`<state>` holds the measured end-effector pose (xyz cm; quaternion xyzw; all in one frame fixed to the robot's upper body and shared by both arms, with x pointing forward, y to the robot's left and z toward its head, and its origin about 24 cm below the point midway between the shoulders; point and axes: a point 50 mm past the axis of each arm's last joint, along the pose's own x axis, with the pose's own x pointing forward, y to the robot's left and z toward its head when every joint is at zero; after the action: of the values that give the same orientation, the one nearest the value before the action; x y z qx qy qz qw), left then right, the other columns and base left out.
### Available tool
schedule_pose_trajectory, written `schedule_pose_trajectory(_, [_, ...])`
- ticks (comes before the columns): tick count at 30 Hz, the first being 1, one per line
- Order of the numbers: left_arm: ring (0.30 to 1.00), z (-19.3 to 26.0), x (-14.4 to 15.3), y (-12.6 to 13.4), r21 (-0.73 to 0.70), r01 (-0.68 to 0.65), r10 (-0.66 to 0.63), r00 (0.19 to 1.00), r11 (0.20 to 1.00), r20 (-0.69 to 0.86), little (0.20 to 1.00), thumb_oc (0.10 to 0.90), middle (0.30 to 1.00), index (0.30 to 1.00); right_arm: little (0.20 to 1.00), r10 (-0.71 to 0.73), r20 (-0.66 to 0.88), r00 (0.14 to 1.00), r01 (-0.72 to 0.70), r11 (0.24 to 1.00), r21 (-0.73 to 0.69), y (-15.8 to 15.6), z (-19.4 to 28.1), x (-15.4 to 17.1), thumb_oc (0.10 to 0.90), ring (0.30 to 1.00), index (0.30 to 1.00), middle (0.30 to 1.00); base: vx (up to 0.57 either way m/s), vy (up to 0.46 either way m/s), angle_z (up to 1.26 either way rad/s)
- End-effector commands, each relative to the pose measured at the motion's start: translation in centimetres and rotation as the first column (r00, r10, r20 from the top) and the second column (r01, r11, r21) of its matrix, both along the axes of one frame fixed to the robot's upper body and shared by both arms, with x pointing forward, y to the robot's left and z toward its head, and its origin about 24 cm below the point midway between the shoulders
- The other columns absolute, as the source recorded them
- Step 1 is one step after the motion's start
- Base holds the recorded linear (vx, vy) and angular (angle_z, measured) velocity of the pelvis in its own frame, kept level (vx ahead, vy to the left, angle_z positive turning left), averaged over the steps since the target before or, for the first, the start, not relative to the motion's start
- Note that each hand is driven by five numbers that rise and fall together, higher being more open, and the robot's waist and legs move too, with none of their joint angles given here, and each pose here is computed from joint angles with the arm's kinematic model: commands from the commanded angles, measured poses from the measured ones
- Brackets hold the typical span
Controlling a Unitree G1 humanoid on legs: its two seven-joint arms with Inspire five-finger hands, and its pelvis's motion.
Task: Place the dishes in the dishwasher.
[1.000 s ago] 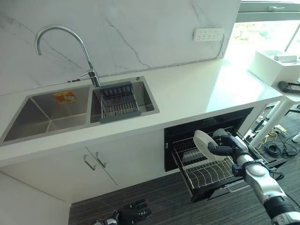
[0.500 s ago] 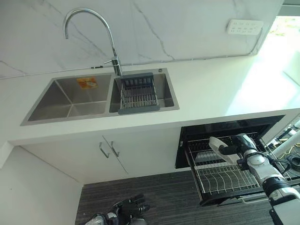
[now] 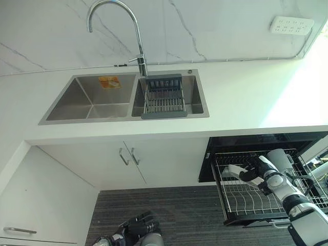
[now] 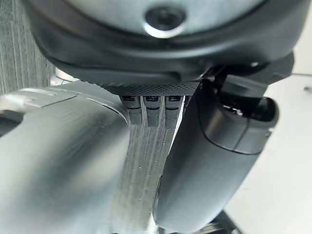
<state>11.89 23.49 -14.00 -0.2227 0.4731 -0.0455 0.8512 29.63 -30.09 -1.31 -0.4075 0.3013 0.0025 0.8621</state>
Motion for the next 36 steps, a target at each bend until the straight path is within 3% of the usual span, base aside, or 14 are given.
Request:
schedule_pose_trajectory(1, [0.9, 0.2, -0.8, 0.6, -0.012, 0.038, -0.038, 0.999, 0.999, 0.003, 0.9, 0.8, 0.9, 0.9, 0.3, 0.053, 0.168, 0.984, -0.033, 0.992, -0.12, -1.3, 4.8, 2.7, 0.4, 0.3, 0.3, 0.3, 0.0, 0.0, 0.0])
schedule_pose_trajectory(7, [0.9, 0.9, 0.8, 0.2, -0.084, -0.036, 0.041, 0.997, 0.996, 0.061, 0.9, 0.8, 0.9, 0.9, 0.3, 0.046, 0.171, 0.984, -0.015, 0.984, -0.175, -2.1, 4.7, 2.2, 0.4, 0.3, 0.3, 0.3, -0.03, 0.014, 0.03])
schedule_pose_trajectory(14, [0.9, 1.4, 2.0, 0.2, -0.084, -0.031, 0.04, 0.993, 0.996, 0.108, 0.9, 0.8, 0.9, 0.9, 0.307, 0.016, 0.136, 0.991, 0.018, 0.969, -0.245, -3.6, 4.7, 1.4, 0.405, 0.307, 0.307, 0.307, -0.07, 0.011, 0.11])
schedule_pose_trajectory(15, [0.9, 1.5, 2.2, 0.2, -0.085, -0.03, 0.04, 0.993, 0.996, 0.115, 0.9, 0.8, 0.9, 0.9, 0.481, 0.005, 0.136, 0.991, 0.029, 0.968, -0.251, -3.8, 4.7, 1.4, 0.521, 0.481, 0.481, 0.481, -0.1, 0.027, 0.13])
schedule_pose_trajectory(16, [0.9, 1.6, 2.4, 0.2, -0.087, -0.031, 0.041, 0.992, 0.996, 0.121, 0.9, 0.8, 0.9, 0.9, 0.9, -0.004, 0.134, 0.991, 0.039, 0.965, -0.259, -4.1, 4.7, 1.3, 0.8, 0.9, 0.9, 0.9, -0.09, 0.032, 0.12])
schedule_pose_trajectory(29, [0.9, 1.1, 1.6, -0.7, -0.079, 0.021, -0.012, 0.994, 0.997, 0.106, 0.9, 0.8, 0.9, 0.9, 0.9, -0.073, 0.183, 0.98, 0.111, 0.973, -0.205, -5.0, 5.2, 0.9, 0.8, 0.9, 0.9, 0.9, -0.02, 0.014, 0.02])
schedule_pose_trajectory(32, [0.9, 1.0, 1.4, -0.6, -0.069, 0.027, -0.02, 0.996, 0.997, 0.091, 0.9, 0.8, 0.9, 0.9, 0.9, -0.135, 0.212, 0.968, 0.162, 0.98, -0.116, -5.3, 5.4, 0.8, 0.8, 0.9, 0.9, 0.9, 0.03, -0.001, -0.08])
schedule_pose_trajectory(36, [0.9, 1.0, 1.1, 0.2, -0.05, 0.01, -0.007, 0.998, 0.999, 0.064, 0.9, 0.8, 0.9, 0.9, 0.9, -0.104, 0.163, 0.981, 0.11, 0.994, -0.028, -5.7, 6.5, 1.1, 0.8, 0.9, 0.9, 0.9, 0.0, -0.014, -0.17])
